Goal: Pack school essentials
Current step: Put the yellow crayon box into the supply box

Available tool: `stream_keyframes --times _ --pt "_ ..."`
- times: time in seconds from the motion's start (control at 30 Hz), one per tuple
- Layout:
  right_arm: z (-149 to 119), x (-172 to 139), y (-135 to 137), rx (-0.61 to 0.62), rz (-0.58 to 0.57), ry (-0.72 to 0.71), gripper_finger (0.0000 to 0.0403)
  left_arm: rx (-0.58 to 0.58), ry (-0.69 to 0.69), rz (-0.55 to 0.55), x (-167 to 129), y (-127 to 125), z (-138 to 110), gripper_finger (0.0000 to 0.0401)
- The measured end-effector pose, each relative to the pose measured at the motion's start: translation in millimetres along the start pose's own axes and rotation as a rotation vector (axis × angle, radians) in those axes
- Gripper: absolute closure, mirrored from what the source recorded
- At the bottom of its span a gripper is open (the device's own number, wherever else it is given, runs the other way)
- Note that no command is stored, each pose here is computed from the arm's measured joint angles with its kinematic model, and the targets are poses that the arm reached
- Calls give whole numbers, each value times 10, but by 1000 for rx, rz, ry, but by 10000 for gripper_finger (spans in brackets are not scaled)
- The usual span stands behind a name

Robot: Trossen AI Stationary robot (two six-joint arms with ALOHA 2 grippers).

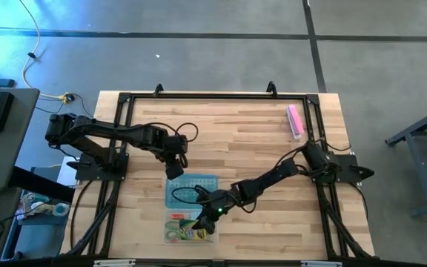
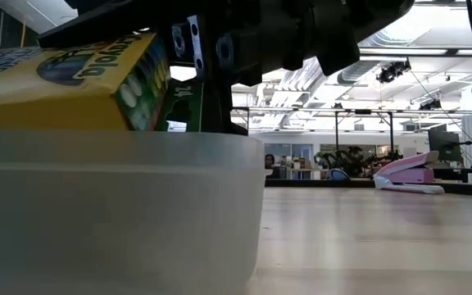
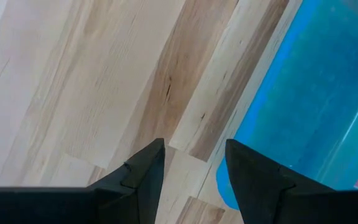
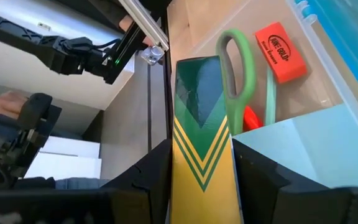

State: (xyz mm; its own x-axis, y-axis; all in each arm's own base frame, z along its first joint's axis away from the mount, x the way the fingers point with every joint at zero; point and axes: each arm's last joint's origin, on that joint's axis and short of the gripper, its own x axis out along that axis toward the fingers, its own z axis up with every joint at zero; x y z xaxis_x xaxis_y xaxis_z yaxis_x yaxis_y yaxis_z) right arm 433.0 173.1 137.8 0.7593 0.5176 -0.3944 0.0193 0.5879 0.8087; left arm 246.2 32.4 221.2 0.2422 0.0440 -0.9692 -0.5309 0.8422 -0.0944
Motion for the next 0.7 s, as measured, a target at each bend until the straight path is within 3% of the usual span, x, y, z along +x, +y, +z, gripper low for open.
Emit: stream_keyframes --times 0.3,0.5,0.7 --pt "30 -51 62 -106 -10 -5 265 0 0 0 0 1 0 243" --pt "-9 -36 115 -239 -5 4 263 -3 0 0 0 0 0 243" --pt "103 -14 281 -334 -15 33 226 -11 0 0 0 1 0 243"
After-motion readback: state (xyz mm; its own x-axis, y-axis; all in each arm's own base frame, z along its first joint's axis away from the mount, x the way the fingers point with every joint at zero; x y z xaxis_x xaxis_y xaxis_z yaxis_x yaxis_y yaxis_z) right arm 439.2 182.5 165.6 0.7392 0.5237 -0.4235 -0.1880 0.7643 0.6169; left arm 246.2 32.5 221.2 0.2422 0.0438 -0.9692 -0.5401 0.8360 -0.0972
